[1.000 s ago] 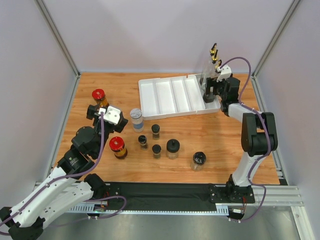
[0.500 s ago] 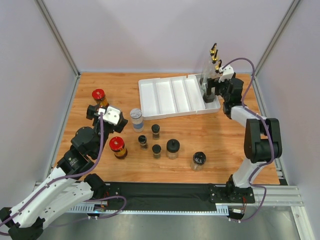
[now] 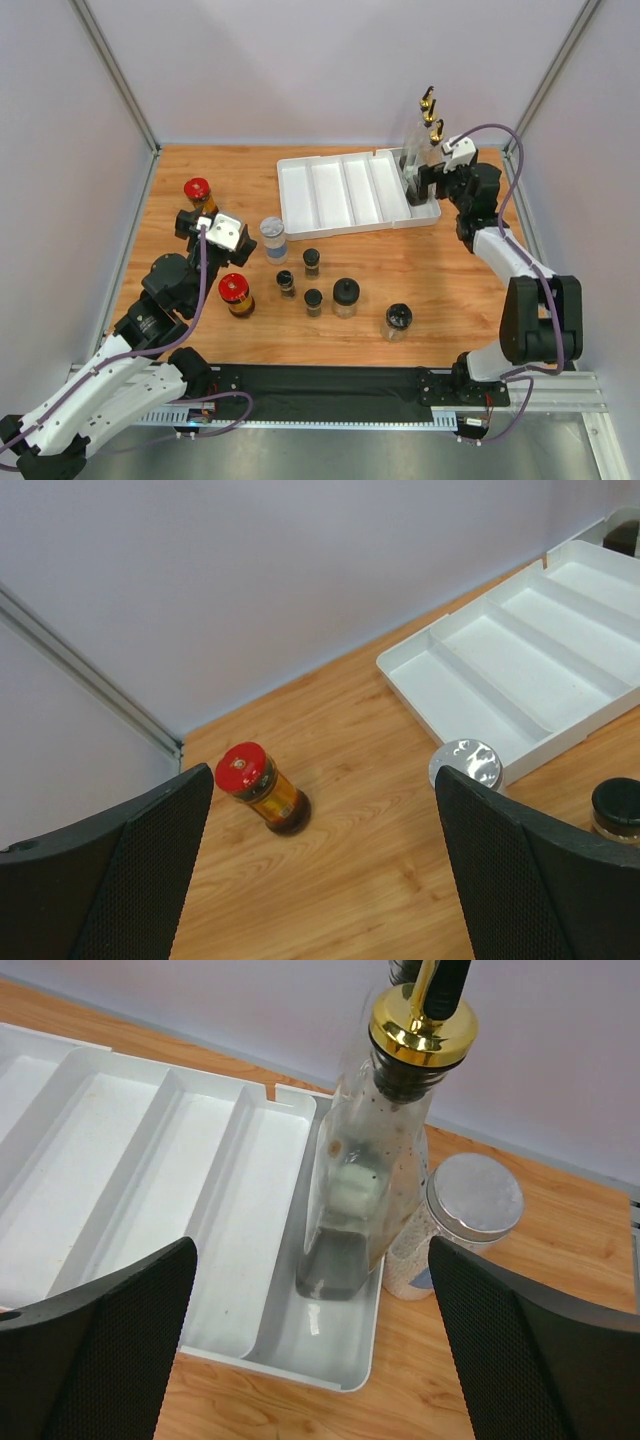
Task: Organize the condiment bottles
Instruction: Place the bottle in the storage box, then pick up the bottle from the center of the board.
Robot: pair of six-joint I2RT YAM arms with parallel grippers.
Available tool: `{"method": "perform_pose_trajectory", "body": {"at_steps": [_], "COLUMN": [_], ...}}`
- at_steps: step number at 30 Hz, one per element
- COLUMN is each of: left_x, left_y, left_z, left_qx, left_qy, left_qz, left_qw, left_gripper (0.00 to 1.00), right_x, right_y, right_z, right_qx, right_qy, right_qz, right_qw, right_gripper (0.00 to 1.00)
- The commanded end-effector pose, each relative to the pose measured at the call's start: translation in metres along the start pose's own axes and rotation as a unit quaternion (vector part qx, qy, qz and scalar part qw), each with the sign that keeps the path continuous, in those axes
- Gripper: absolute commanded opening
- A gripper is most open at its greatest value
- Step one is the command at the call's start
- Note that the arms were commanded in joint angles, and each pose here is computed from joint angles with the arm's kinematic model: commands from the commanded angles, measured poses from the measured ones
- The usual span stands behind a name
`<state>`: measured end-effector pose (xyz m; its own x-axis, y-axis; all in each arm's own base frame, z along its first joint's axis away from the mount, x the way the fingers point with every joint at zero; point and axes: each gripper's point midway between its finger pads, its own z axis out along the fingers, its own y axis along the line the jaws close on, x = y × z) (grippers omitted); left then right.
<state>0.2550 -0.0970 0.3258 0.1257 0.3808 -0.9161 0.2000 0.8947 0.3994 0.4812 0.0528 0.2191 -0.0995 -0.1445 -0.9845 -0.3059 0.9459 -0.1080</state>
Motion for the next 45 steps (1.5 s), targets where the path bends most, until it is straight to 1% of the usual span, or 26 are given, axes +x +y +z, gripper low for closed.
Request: {"method": "perform_pose_trajectory", "body": {"at_steps": [1, 2, 3, 8, 12, 13, 16, 17, 19, 20, 22, 26, 30, 39, 42, 45], "left_x": [-0.01, -0.011, -0.01, -0.008, -0.006, -0.004, -0.002, -0.002, -0.001, 0.0, 0.002, 0.005, 0.006, 0.013, 0.011, 0.019], "left_y": [0.002, 0.002, 0.001, -0.004, -0.007, -0.009, -0.012, -0.013, -0.016, -0.017, -0.021, -0.028, -0.034, -0.051, -0.05, -0.049], "left_z": [-0.001, -0.001, -0.001, 0.002, 0.005, 0.006, 0.008, 0.009, 0.01, 0.011, 0.013, 0.016, 0.019, 0.028, 0.03, 0.037], "left_qx": [0.001, 0.001, 0.002, 0.011, 0.015, 0.018, 0.022, 0.024, 0.028, 0.03, 0.037, 0.05, 0.063, 0.088, 0.087, 0.087], "left_qy": [-0.017, -0.018, -0.017, -0.011, -0.006, -0.002, 0.004, 0.006, 0.01, 0.012, 0.018, 0.027, 0.034, 0.062, 0.067, 0.091], "left_qz": [-0.019, -0.021, -0.022, -0.021, -0.02, -0.019, -0.017, -0.018, -0.018, -0.019, -0.017, -0.016, -0.018, -0.027, -0.04, -0.058], "left_qw": [1.0, 1.0, 1.0, 1.0, 1.0, 1.0, 1.0, 1.0, 0.999, 0.999, 0.999, 0.998, 0.997, 0.994, 0.993, 0.99], "left_gripper": [1.0, 1.0, 1.0, 1.0, 1.0, 1.0, 1.0, 1.0, 1.0, 1.0, 1.0, 1.0, 1.0, 1.0, 1.0, 1.0], "right_x": [-0.011, -0.019, -0.012, -0.016, -0.016, -0.023, -0.029, -0.026, -0.037, -0.034, -0.042, -0.04, -0.032, -0.018, -0.016, -0.016], "right_y": [0.011, 0.014, 0.018, 0.039, 0.059, 0.066, 0.076, 0.08, 0.085, 0.088, 0.093, 0.105, 0.106, 0.112, 0.112, 0.112], "right_z": [-0.023, -0.03, -0.037, -0.069, -0.097, -0.105, -0.119, -0.123, -0.13, -0.134, -0.14, -0.15, -0.155, -0.159, -0.158, -0.159], "right_qx": [-0.027, -0.033, -0.042, -0.088, -0.127, -0.142, -0.163, -0.17, -0.183, -0.19, -0.204, -0.233, -0.232, -0.246, -0.249, -0.249], "right_qy": [0.005, 0.002, 0.021, 0.044, 0.071, 0.064, 0.071, 0.082, 0.077, 0.089, 0.085, 0.084, 0.083, 0.084, 0.088, 0.089], "right_qz": [-0.019, -0.022, -0.023, -0.029, -0.011, -0.01, 0.005, 0.013, 0.019, 0.028, 0.032, 0.033, 0.019, 0.017, 0.018, 0.017], "right_qw": [0.999, 0.999, 0.999, 0.995, 0.989, 0.988, 0.984, 0.982, 0.98, 0.977, 0.975, 0.968, 0.969, 0.965, 0.964, 0.964], "right_gripper": [1.0, 1.0, 1.0, 1.0, 1.0, 1.0, 1.0, 1.0, 1.0, 1.0, 1.0, 1.0, 1.0, 1.0, 1.0, 1.0]}}
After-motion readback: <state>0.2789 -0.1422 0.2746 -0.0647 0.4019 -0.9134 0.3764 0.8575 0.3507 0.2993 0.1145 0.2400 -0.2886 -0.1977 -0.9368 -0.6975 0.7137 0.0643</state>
